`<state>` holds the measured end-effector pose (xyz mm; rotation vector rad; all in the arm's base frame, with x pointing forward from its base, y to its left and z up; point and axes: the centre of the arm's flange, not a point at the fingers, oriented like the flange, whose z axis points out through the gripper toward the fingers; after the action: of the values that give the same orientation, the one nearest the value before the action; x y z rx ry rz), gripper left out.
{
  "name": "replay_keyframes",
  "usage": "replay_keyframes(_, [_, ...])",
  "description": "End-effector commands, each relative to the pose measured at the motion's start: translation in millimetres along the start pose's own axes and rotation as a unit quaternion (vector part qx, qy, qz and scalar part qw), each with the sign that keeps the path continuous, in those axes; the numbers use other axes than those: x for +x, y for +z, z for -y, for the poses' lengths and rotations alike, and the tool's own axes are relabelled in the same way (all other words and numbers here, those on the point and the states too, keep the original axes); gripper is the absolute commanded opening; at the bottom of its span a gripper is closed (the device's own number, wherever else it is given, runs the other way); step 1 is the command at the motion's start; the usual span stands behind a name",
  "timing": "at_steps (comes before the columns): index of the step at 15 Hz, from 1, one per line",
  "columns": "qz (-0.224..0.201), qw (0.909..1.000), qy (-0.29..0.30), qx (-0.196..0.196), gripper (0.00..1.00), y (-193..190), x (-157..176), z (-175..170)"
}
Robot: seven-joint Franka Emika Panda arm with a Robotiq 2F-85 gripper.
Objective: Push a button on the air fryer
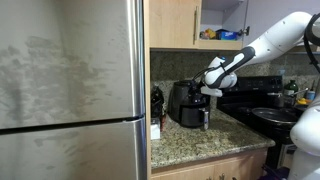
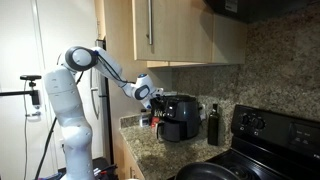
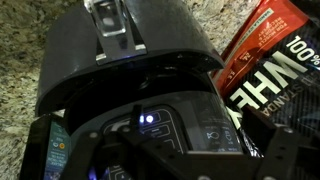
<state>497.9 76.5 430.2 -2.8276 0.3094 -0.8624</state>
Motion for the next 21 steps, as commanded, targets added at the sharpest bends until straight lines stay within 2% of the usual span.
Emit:
replay_keyframes(1, [-0.005,0.9998,-0.001,-0.017,1.00,16,2,2])
replay_keyframes(6, [-0.023,0.9994,0.011,-0.024,1.00,39,3,6])
replay_keyframes(12, [-0.064,0.9977,0.016,0.012,1.00,43,8,13])
replay_keyframes(16, [-0.058,0.9979,0.027,0.011,1.00,53,10,10])
replay_keyframes(21, [-0.069,0.9968,0.035,0.022,1.00,56,13,12])
